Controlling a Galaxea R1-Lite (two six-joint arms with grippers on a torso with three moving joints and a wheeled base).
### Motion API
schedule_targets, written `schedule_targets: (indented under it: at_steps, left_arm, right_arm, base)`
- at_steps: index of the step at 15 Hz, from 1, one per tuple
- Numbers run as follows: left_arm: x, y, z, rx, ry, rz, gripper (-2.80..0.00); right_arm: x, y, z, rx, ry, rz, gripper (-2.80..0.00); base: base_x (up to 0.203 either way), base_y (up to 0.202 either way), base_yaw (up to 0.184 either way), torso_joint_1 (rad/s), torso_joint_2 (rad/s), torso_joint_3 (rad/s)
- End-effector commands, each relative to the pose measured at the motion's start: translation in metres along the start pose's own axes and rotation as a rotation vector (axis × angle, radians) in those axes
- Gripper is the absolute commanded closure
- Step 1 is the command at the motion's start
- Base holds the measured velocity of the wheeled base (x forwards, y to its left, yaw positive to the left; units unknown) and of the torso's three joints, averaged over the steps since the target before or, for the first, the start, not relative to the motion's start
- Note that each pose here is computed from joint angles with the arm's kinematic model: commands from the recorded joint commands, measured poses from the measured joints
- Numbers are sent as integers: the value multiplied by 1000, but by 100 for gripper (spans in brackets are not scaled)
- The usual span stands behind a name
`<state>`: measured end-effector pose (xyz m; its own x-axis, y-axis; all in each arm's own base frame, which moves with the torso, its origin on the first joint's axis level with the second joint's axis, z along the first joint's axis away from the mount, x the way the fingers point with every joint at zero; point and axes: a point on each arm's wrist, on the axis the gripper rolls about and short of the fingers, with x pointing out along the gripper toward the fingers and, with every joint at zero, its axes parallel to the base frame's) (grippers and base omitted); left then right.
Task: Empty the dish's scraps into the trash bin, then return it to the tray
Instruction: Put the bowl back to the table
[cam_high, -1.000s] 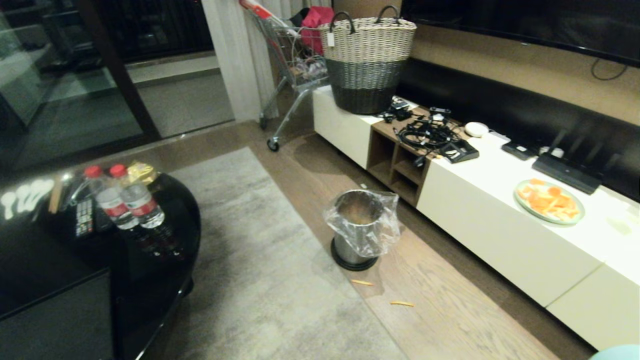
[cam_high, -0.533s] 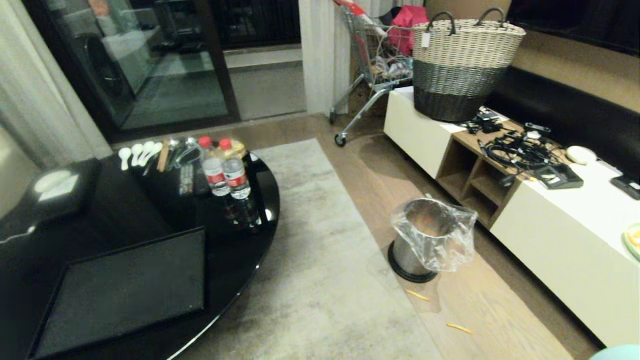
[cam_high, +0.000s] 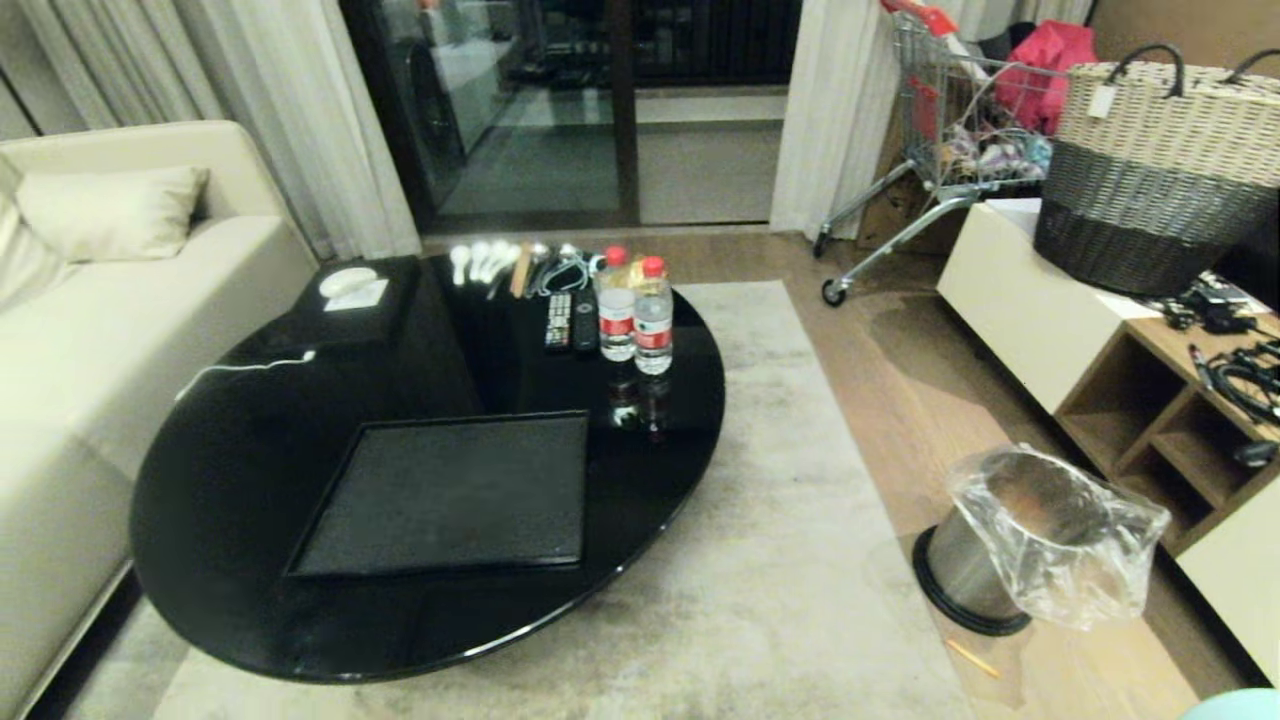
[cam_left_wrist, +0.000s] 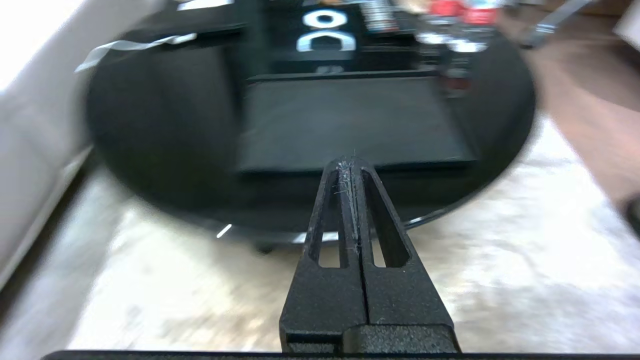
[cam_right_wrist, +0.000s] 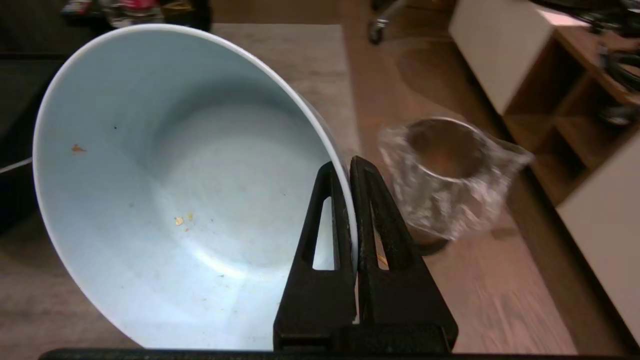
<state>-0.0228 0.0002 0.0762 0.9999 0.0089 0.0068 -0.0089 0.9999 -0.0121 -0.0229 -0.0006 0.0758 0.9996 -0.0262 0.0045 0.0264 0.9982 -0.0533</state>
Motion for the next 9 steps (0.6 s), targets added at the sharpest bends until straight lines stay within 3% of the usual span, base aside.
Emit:
schedule_targets:
  at_steps: [1, 9]
  left_arm:
    - [0, 0, 0, 0, -1, 0, 0]
    - [0, 0, 0, 0, -1, 0, 0]
  right_arm:
    - [0, 0, 0, -2, 1, -1, 0]
    - [0, 0, 0, 4, 1, 2, 0]
  base:
    - [-2, -9, 165, -2, 7, -2]
    - [-1, -10, 166, 5, 2, 2]
